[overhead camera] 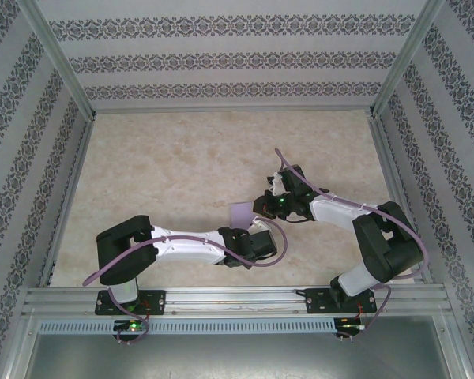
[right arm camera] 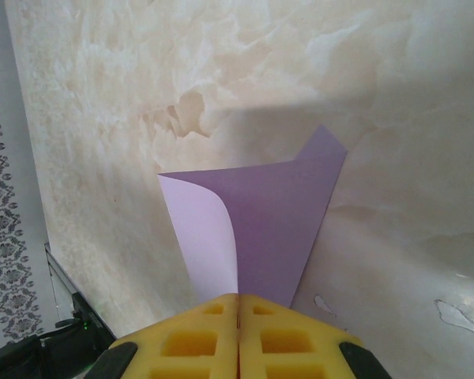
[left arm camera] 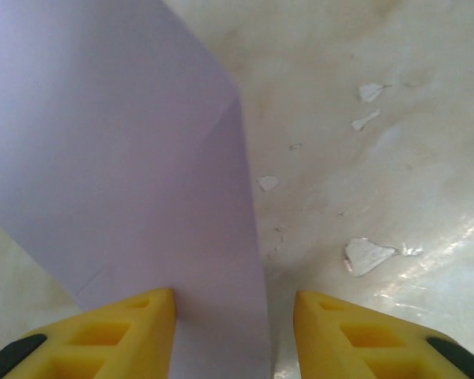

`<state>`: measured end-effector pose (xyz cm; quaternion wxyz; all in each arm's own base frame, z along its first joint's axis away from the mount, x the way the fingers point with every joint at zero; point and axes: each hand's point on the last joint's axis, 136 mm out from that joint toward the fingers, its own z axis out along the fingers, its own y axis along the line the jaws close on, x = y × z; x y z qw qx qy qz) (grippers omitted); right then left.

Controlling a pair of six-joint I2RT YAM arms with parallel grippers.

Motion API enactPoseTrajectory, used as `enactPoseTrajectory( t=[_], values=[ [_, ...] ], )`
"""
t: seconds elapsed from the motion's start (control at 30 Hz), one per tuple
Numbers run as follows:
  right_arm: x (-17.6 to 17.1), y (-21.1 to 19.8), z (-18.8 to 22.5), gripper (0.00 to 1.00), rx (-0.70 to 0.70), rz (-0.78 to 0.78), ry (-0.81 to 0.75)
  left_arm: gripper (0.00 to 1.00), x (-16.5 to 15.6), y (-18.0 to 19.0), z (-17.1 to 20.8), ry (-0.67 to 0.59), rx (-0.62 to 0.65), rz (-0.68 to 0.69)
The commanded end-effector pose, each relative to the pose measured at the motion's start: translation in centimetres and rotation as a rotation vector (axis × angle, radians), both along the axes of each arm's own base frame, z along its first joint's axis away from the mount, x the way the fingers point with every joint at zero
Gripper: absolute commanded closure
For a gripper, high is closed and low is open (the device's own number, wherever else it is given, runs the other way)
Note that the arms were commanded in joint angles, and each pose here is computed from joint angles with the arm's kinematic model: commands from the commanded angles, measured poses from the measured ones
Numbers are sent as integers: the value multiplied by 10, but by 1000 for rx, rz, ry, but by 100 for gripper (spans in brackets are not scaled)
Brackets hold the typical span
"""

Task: Fold a paper plane with a square sheet of paper (fold left side to right side)
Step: Fold the wing for the fifth time at the center of the table.

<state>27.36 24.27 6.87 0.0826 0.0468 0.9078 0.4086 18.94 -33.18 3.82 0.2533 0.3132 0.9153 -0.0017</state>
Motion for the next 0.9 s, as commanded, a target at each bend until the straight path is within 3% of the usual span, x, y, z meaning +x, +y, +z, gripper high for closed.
enactPoseTrajectory(
  t=[0.0,0.57,0.7,0.87],
  values=[
    [2,5,1,93,-3,1,6,59,1,7,0,-27,41,35],
    [0,0,-9,91,-39,3,12,84,2,12,-5,-29,44,73],
    [2,-7,-10,85,-67,-13,3,89,2,11,-8,-15,33,78],
    [5,-26,-6,68,-119,-49,-21,93,2,12,-10,-1,19,89]
  ],
)
